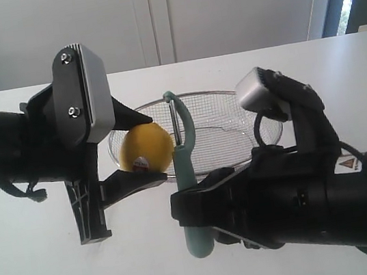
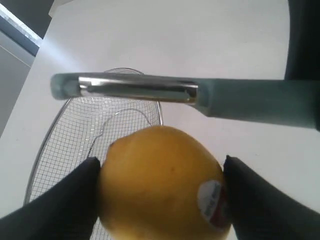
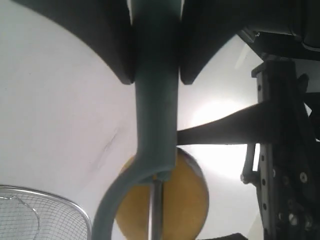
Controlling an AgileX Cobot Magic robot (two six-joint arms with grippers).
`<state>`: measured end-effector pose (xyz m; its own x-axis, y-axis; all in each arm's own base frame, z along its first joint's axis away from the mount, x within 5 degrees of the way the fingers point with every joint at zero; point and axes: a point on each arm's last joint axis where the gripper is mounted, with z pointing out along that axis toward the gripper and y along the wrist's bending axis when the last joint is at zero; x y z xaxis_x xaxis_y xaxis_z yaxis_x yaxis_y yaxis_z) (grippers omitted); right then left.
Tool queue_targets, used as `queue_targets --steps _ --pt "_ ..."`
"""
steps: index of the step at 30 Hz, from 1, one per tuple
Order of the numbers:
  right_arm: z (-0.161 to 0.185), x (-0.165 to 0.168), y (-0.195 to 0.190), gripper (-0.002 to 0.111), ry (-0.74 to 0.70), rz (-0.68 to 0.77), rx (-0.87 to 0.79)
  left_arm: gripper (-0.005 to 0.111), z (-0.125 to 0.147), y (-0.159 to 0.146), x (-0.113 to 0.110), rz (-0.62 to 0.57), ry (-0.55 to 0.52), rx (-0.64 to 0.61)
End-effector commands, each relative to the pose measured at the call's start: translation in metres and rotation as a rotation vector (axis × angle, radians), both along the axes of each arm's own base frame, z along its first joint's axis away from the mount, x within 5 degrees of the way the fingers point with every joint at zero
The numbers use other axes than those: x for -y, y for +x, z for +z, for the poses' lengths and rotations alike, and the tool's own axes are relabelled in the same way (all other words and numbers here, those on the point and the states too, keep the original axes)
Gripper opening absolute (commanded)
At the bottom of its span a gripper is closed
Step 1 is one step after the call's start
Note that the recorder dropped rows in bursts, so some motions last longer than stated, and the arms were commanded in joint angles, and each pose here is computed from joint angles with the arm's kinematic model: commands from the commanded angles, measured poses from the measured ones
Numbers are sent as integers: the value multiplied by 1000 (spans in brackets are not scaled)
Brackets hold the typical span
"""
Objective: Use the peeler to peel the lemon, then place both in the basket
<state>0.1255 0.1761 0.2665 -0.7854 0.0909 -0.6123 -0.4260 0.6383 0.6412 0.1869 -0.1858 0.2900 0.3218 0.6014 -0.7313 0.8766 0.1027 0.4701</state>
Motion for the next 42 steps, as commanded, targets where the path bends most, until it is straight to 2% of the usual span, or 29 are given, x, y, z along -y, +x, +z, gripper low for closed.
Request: queue_targets --steps 1,4,12,17,22,26,32,42 --pt "6 3 -4 0 6 25 34 0 3 -2 2 -2 -27 -19" --pt "14 8 -9 0 28 39 60 0 3 -2 2 -2 -27 -19" --pt "46 32 -35 0 90 148 265 0 3 -2 2 -2 -27 -19" --pt "60 47 -45 0 130 146 355 0 3 -2 2 -1 -28 -21" --pt "27 50 -36 0 74 48 305 0 3 -2 2 0 -28 -22" --pt "-29 48 -26 0 -21 -71 95 0 3 -2 2 3 -30 -27" --pt "-60 34 -12 0 -140 -112 -35 0 3 -2 2 3 -30 -27" --pt "-62 -10 18 0 -215 -61 -89 0 3 -2 2 3 -30 -27"
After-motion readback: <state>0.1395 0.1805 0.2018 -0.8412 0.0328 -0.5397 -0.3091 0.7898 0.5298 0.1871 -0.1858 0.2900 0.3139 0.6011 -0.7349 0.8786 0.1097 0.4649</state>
